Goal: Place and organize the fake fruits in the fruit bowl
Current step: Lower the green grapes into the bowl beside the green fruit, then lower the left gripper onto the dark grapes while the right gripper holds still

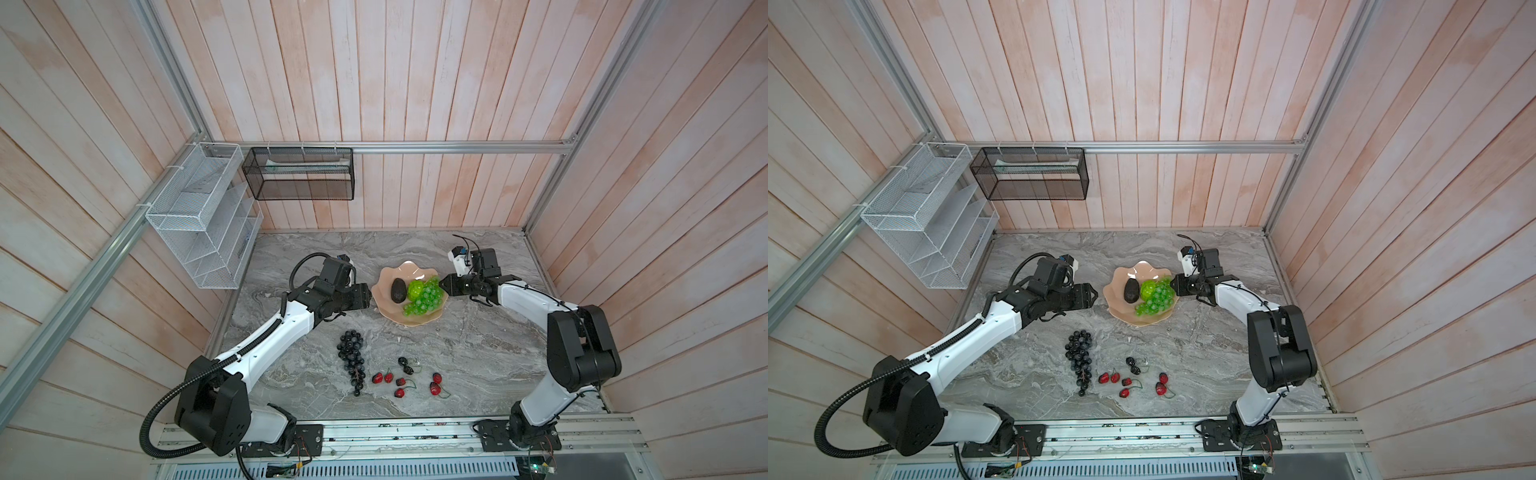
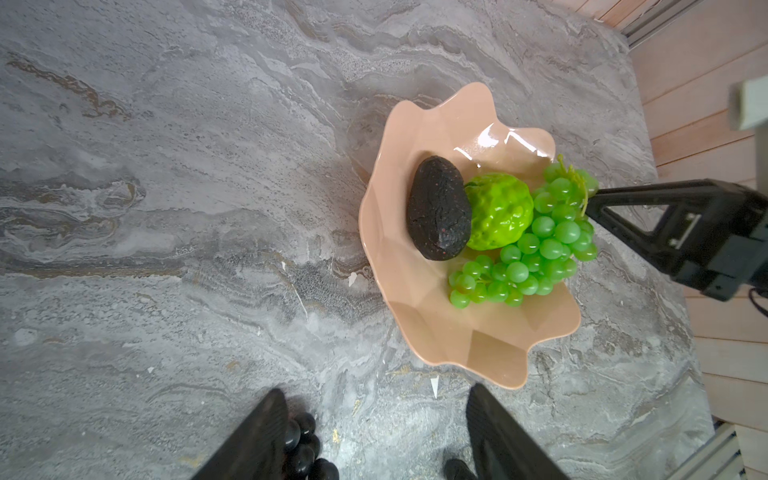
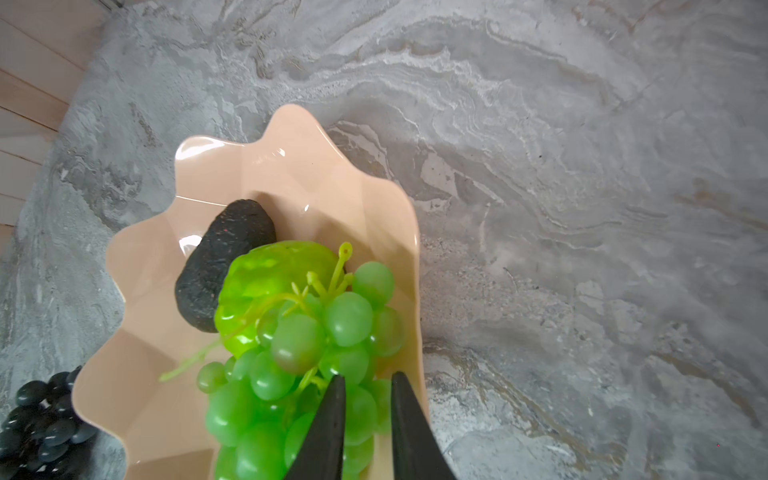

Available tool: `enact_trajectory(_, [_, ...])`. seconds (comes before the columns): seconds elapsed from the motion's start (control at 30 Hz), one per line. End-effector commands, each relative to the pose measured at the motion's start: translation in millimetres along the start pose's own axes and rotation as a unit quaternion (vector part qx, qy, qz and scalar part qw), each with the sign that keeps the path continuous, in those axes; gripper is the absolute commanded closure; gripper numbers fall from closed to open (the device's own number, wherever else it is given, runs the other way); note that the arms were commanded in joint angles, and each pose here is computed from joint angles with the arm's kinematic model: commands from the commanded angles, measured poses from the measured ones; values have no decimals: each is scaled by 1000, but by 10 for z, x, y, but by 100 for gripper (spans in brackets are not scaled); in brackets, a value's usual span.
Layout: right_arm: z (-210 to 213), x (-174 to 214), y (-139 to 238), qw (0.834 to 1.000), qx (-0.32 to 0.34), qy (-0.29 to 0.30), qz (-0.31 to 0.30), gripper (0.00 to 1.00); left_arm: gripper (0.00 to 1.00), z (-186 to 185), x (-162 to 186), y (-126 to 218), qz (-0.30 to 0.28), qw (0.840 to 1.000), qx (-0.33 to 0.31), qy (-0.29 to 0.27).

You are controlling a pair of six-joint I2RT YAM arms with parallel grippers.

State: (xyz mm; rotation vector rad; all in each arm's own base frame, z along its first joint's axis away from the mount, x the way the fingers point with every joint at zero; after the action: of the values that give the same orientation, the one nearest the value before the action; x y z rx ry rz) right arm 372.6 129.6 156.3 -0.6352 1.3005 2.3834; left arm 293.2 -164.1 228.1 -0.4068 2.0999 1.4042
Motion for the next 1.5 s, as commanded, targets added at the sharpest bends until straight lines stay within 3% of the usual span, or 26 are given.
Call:
enact_trajectory(0.0, [70, -114, -31, 1000, -17, 16, -8, 79, 29, -9, -109, 26, -13, 1000, 6, 5])
enact_trajectory(0.67, [116, -279, -295, 999, -31, 38, 8, 79, 32, 135, -69, -240, 39, 997, 50, 42])
enact_trajectory(0.83, [277, -515, -78, 998, -27, 53, -24, 75, 32, 194, 51, -127, 85, 995, 11, 40])
enact_trajectory(1.0, [560, -576, 299, 995, -25, 75, -65, 64, 31, 318, 292, 34, 120, 990, -44, 60])
enact_trajectory(1.23, [863, -305, 424, 993, -31, 88, -76, 63, 41, 372, 571, 0, 127, 987, -35, 89])
enact_trajectory(1.47, [948, -197, 318, 993, -42, 85, -63, 66, 43, 421, 547, -241, 146, 986, -24, 79])
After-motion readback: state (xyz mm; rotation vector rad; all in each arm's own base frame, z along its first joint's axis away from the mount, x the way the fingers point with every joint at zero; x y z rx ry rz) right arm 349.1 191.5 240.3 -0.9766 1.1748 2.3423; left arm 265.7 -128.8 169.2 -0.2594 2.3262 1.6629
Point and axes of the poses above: each gripper's point midway between its finger pads, its own y axis back along the fingers, its own z axis along the line the jaws close on, x = y × z, the point moved 8 cm from there along y, back along the fingers, and after that the axes turned 10 degrees about -y, right-handed, at the moved point
